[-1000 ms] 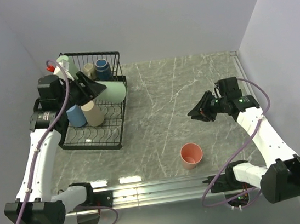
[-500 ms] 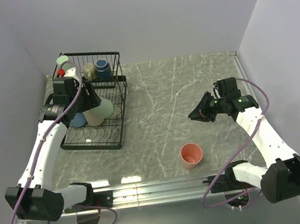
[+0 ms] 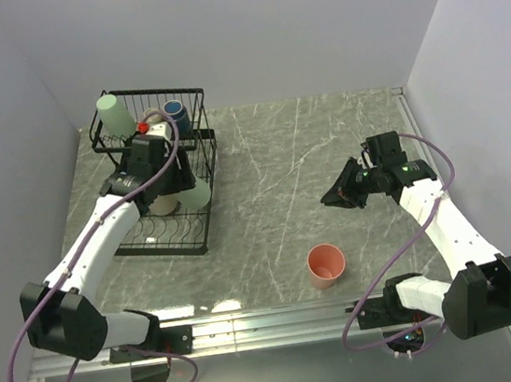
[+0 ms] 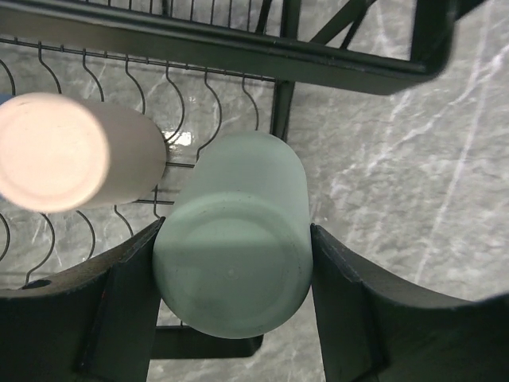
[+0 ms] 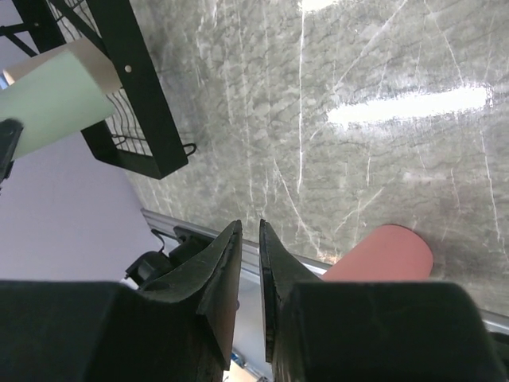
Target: Load the cups into the dish rack
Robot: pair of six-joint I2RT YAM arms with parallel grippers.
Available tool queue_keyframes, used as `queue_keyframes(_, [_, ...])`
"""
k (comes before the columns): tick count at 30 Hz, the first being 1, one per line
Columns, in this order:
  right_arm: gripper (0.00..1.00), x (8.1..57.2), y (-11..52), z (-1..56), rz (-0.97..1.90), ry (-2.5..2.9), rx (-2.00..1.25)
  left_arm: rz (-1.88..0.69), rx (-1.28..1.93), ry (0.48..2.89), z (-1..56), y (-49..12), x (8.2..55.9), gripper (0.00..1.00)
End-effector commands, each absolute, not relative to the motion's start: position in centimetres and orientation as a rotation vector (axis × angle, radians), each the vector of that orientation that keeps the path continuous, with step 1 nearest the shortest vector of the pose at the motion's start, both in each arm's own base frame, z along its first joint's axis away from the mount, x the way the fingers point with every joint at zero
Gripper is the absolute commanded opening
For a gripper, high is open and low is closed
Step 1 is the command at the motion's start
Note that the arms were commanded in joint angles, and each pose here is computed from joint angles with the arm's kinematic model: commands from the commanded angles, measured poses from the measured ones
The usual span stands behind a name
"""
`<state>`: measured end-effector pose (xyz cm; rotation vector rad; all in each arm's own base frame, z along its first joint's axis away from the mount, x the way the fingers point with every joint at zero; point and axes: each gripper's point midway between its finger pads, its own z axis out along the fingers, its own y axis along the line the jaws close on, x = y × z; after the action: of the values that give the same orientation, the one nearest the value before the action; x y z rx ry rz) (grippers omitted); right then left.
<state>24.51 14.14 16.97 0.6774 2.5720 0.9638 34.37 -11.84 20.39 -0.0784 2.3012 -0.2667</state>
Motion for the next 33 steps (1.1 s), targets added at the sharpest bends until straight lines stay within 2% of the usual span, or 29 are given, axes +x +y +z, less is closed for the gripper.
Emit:
queue_keyframes(1, [0.22,24.6,14.1,17.5,0.947,2.566,0.642,-0.200,-0.098,2.216,22.2,-11.7,36.4,0.00])
queue_keyframes(11, [0.20,24.3,13.8,17.1,0.925,2.581,0.637,-0.035,-0.089,2.212,22.1,-10.0,36.9,0.00])
queue_keyframes(33, [0.15,24.4,13.8,16.7,0.916,2.601,0.619,-0.124,-0.136,2.305,17.2,-12.0,36.9,0.00])
